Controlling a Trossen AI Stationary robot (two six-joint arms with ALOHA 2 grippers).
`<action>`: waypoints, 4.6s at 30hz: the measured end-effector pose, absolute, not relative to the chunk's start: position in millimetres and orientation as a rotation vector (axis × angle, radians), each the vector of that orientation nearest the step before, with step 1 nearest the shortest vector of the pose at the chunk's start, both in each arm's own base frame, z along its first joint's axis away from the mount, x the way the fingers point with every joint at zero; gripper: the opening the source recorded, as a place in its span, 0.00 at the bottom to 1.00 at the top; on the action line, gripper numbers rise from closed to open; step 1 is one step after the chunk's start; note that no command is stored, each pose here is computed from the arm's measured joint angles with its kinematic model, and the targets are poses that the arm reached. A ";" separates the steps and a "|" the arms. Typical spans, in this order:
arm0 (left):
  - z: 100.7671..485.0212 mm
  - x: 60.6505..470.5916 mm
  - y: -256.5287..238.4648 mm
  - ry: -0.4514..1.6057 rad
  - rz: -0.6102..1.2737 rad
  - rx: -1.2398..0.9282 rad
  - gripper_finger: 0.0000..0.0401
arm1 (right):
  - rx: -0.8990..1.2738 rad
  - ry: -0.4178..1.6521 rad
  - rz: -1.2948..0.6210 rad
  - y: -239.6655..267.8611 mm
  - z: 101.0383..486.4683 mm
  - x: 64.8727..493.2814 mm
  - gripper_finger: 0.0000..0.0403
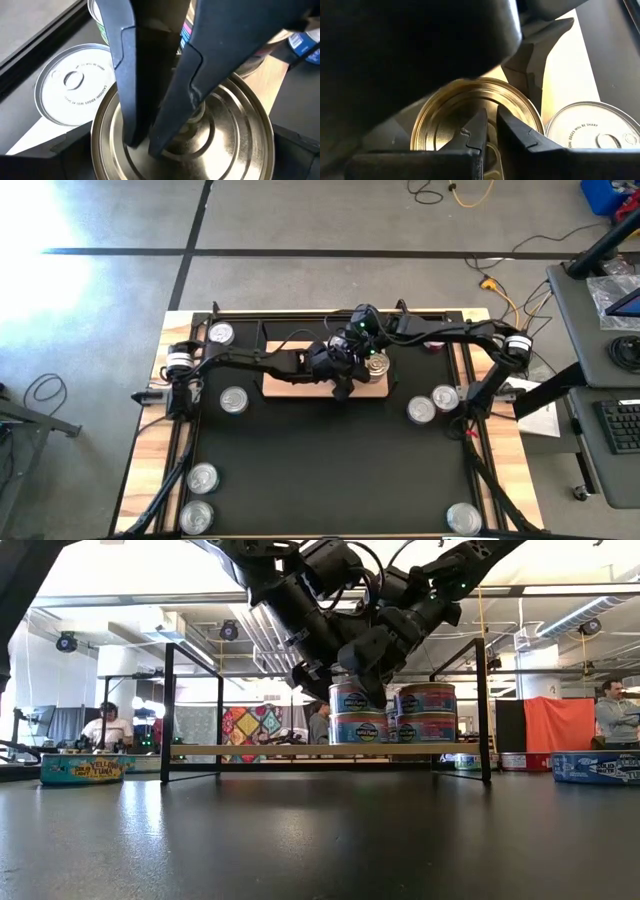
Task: Stack canned seafood by type on shelf
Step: Stack the bottom right blue tuna can on the blue tuna can
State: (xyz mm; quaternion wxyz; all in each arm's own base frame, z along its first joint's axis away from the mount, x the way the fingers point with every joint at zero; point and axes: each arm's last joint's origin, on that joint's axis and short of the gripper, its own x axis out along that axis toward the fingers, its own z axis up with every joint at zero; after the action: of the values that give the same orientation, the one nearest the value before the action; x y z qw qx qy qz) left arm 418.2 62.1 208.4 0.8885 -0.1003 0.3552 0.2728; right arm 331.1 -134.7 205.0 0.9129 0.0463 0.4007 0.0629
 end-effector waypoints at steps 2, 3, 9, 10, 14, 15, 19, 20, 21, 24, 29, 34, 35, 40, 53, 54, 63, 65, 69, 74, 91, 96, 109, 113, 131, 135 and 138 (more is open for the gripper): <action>209.0 416.5 60.9 0.754 0.563 -0.202 1.00 | 0.087 0.830 0.124 -135.0 203.9 331.5 0.08; 209.7 416.0 60.9 0.756 0.562 -0.201 1.00 | 0.082 0.834 0.117 -135.0 203.4 331.4 0.08; 212.7 413.9 60.3 0.770 0.536 -0.183 1.00 | 0.072 0.857 0.101 -135.0 196.5 329.8 0.08; 213.4 413.3 59.9 0.773 0.526 -0.185 1.00 | 0.071 0.860 0.101 -134.7 195.1 329.3 0.08; 215.4 411.4 59.2 0.786 0.513 -0.184 1.00 | 0.078 0.874 0.105 -133.1 189.5 326.6 0.08; 216.2 410.9 59.0 0.788 0.508 -0.184 1.00 | 0.080 0.875 0.104 -133.0 188.8 326.4 0.08; 219.8 408.7 57.7 0.795 0.480 -0.191 1.00 | 0.091 0.876 0.101 -132.9 188.5 326.2 0.08; 220.7 408.2 57.1 0.796 0.474 -0.192 1.00 | 0.092 0.876 0.101 -132.9 188.5 326.2 0.08; 220.7 408.1 57.0 0.798 0.469 -0.190 1.00 | 0.091 0.876 0.101 -132.8 188.5 326.3 0.08; 221.8 407.8 56.1 0.797 0.458 -0.192 1.00 | 0.093 0.877 0.100 -132.9 188.3 326.1 0.08; 221.1 407.2 57.9 0.810 0.421 -0.212 1.00 | 0.097 0.879 0.099 -132.8 188.1 326.0 0.08; 221.0 405.5 61.7 0.827 0.418 -0.223 1.00 | 0.096 0.878 0.097 -133.0 188.2 326.0 0.08; 221.0 405.1 62.4 0.829 0.419 -0.224 1.00 | 0.096 0.878 0.097 -133.0 188.2 326.0 0.08; 220.6 404.7 62.9 0.845 0.397 -0.170 1.00 | 0.093 0.879 0.093 -133.3 188.1 325.9 0.08; 220.1 404.0 62.7 0.851 0.435 -0.143 0.92 | 0.101 0.880 0.083 -133.8 188.1 325.8 0.08; 220.1 404.0 62.7 0.850 0.436 -0.145 0.92 | 0.101 0.880 0.083 -133.8 188.1 325.8 0.08; 223.7 399.9 61.3 0.869 0.420 -0.174 0.94 | 0.100 0.874 0.084 -133.9 188.5 326.2 0.08; 225.1 397.1 59.1 0.889 0.416 -0.179 0.94 | 0.100 0.874 0.085 -133.9 188.4 326.2 0.08; 230.0 394.2 53.1 0.896 0.403 -0.168 0.97 | 0.100 0.875 0.087 -133.7 188.4 326.2 0.08; 238.6 390.6 51.0 0.879 0.399 -0.171 0.96 | 0.096 0.886 0.091 -133.2 187.7 325.4 0.08; 233.8 394.5 49.1 0.877 0.410 -0.205 0.99 | 0.100 0.957 0.058 -134.2 182.8 319.8 0.08; 228.5 394.0 48.9 0.909 0.398 -0.185 0.99 | 0.063 1.014 0.046 -132.5 179.4 315.9 0.08; 223.8 391.2 49.4 0.954 0.420 -0.155 0.99 | 0.046 0.928 0.069 -133.7 201.0 321.2 0.08; 223.9 391.3 49.5 0.952 0.422 -0.154 0.99 | 0.047 0.909 0.064 -133.5 207.3 321.2 0.08; 230.3 399.6 46.8 0.851 0.400 -0.147 0.99 | 0.054 0.730 0.073 -118.9 261.2 306.7 0.08; 230.5 399.9 46.7 0.848 0.400 -0.147 0.99 | 0.066 0.747 0.130 -109.7 251.9 315.6 0.08; 230.6 400.2 46.6 0.844 0.401 -0.150 0.99 | 0.070 0.705 0.156 -101.4 253.5 322.8 0.08</action>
State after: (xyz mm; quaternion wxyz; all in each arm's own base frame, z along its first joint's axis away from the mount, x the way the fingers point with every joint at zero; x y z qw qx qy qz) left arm 400.2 46.6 230.6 0.8901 -0.0722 0.4065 0.1931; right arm 322.8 -101.4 253.5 0.9349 0.0343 0.3450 0.0761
